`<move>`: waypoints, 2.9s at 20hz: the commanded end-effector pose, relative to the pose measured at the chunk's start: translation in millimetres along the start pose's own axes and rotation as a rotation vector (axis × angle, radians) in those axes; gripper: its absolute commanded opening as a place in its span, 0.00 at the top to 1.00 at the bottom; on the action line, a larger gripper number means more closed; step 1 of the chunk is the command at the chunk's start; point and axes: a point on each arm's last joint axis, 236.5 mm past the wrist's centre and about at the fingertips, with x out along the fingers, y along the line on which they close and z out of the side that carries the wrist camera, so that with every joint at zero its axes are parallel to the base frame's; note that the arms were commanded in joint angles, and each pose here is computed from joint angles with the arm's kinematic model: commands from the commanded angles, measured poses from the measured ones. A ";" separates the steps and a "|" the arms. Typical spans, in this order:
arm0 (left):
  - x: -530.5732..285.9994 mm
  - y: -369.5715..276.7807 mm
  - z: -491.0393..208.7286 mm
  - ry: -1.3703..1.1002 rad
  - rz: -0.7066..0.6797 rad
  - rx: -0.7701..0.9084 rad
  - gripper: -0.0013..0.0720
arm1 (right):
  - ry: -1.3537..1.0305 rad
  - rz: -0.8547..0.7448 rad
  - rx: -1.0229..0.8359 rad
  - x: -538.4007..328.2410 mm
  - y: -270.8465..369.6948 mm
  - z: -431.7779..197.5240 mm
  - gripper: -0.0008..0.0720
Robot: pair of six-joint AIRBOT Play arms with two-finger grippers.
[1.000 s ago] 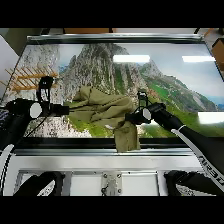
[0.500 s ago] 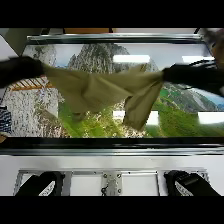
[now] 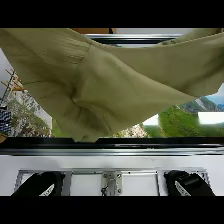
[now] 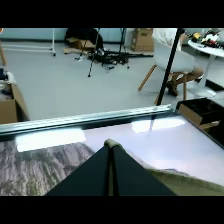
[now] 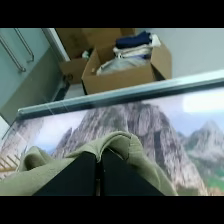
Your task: Fold the clothes and pants, and hang the long-sleeved shirts on hangers.
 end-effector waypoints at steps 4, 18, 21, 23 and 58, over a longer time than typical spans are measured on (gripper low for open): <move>102.9 87.1 -140.4 0.486 0.261 -0.015 0.97 | 0.469 -0.213 -0.130 77.2 -60.0 -112.8 0.97; 80.4 79.7 -474.9 1.108 0.189 -0.324 0.97 | 0.997 -0.382 -0.183 64.6 -176.5 -372.8 0.00; 70.3 81.0 -489.7 1.147 0.197 -0.326 0.97 | 1.009 -0.345 -0.195 66.6 -165.1 -379.6 0.01; 69.2 81.4 -491.7 1.151 0.199 -0.325 0.97 | 1.039 -0.319 -0.220 68.8 -156.2 -390.8 0.02; 65.2 80.4 -493.3 1.172 0.183 -0.303 0.97 | 1.296 -0.705 -0.274 41.1 -208.8 -466.4 0.47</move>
